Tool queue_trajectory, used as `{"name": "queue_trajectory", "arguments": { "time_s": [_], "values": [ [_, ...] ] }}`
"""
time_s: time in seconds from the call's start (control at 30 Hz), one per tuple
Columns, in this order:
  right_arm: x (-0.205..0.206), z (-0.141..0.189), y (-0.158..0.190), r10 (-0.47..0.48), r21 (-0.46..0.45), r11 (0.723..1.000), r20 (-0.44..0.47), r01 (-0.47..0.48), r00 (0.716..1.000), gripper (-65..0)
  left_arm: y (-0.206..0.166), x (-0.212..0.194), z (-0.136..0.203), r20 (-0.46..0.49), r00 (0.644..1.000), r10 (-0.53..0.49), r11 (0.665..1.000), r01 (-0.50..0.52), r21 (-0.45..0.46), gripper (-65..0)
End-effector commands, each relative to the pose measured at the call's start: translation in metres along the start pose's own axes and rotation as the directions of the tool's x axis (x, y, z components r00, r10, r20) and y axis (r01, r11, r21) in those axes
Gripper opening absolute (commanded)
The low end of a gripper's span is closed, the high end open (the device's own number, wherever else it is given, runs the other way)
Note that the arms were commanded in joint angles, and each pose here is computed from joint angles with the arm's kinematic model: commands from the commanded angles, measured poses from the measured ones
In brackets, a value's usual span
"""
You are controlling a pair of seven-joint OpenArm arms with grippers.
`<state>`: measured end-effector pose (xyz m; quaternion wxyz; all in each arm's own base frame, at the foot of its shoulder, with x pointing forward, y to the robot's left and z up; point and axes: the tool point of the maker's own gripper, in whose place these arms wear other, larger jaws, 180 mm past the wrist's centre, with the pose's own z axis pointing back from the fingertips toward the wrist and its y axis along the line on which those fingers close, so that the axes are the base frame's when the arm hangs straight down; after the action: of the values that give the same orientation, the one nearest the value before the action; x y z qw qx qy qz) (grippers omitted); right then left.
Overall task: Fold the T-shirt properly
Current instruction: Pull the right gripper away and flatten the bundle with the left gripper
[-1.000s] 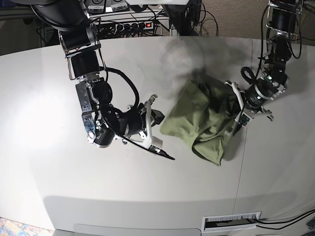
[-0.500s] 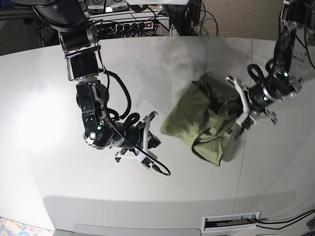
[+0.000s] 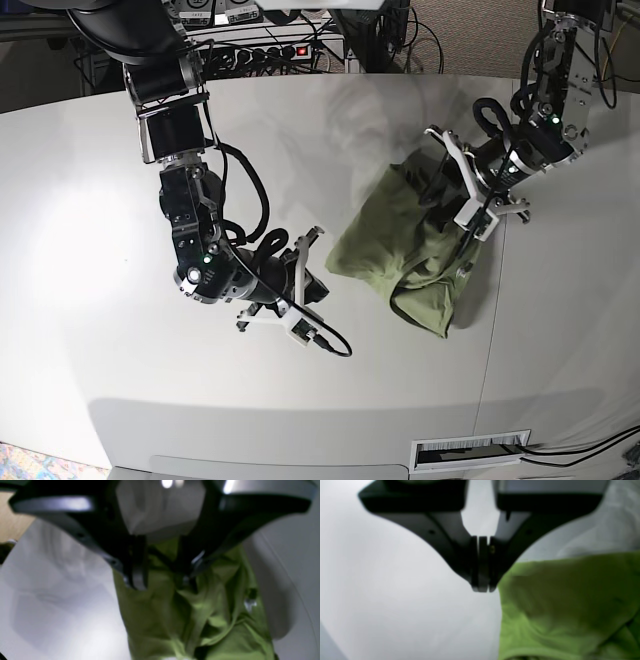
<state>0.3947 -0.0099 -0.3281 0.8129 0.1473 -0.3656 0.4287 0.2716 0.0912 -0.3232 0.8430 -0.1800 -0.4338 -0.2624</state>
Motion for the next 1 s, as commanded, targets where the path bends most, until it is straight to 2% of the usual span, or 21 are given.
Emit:
{"name": "queue_trajectory", "arguments": {
  "time_s": [0.0,0.13,0.37,0.97],
  "values": [
    [0.025,0.007,-0.007,0.013,-0.011,1.000,0.072,-0.013,0.997,-65.0,0.007,0.008,0.000,0.036,0.999,-0.009,1.000,0.008,0.023,-43.9],
    [0.025,0.007,-0.005,0.006,0.000,1.000,0.073,-0.006,0.997,-65.0,0.019,-0.001,-0.006,0.038,0.998,-0.041,0.996,0.038,0.077,-43.9],
    [0.025,0.007,-0.005,0.005,0.000,1.000,0.074,-0.005,0.997,-65.0,0.032,0.002,-0.004,0.030,0.987,-0.160,0.975,0.154,0.157,-43.9],
    [0.030,0.007,0.000,-0.013,0.026,1.000,0.099,0.011,0.995,-65.0,0.041,-0.004,-0.013,0.074,0.980,-0.187,0.966,0.169,0.195,-44.4]
  ]
}}
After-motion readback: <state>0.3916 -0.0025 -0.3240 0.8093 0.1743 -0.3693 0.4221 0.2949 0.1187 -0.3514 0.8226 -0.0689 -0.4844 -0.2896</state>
